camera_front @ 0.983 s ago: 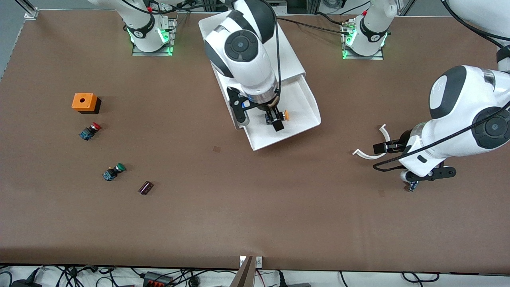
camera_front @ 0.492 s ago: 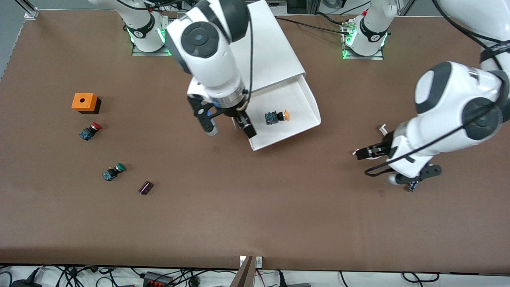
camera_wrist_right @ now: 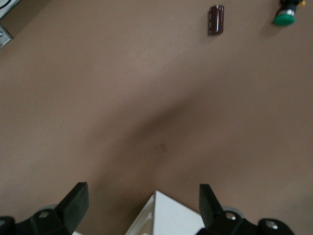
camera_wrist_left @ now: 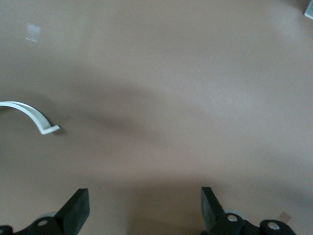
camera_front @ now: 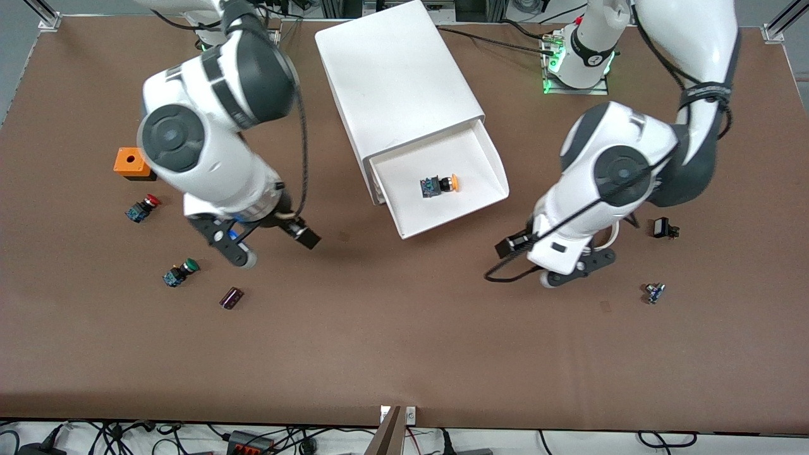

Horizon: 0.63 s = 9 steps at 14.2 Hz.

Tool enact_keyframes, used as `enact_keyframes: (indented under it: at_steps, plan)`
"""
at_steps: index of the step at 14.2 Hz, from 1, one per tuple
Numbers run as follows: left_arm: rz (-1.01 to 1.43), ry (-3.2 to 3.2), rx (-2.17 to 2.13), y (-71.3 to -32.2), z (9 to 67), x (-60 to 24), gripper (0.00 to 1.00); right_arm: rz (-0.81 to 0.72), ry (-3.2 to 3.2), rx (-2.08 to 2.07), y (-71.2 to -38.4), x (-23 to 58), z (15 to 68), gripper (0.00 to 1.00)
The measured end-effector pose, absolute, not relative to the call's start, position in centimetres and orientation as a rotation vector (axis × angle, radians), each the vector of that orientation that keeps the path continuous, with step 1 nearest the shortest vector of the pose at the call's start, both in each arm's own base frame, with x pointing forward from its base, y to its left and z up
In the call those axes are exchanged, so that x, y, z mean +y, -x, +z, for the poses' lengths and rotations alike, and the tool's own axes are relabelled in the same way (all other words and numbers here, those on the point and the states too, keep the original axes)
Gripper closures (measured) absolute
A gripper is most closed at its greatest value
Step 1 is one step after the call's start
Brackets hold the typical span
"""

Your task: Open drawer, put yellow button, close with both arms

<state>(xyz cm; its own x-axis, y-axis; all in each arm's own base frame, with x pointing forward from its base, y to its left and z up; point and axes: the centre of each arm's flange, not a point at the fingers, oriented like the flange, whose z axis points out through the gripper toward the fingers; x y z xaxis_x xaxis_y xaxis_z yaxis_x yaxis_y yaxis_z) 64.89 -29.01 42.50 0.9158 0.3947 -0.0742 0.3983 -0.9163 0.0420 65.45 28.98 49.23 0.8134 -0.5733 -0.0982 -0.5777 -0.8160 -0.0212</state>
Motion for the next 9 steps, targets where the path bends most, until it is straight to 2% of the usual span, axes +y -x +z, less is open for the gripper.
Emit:
enact_keyframes:
  at_steps: [6,9]
  plan:
    - [-0.142,-3.043,0.578,-63.2,39.3,-33.1,0.00,0.184,3.022,0.647,-69.1,16.9,46.7,0.00]
    - [-0.156,-3.060,0.529,-61.7,38.1,-35.3,0.00,0.190,3.028,0.577,-70.0,12.5,46.3,0.00]
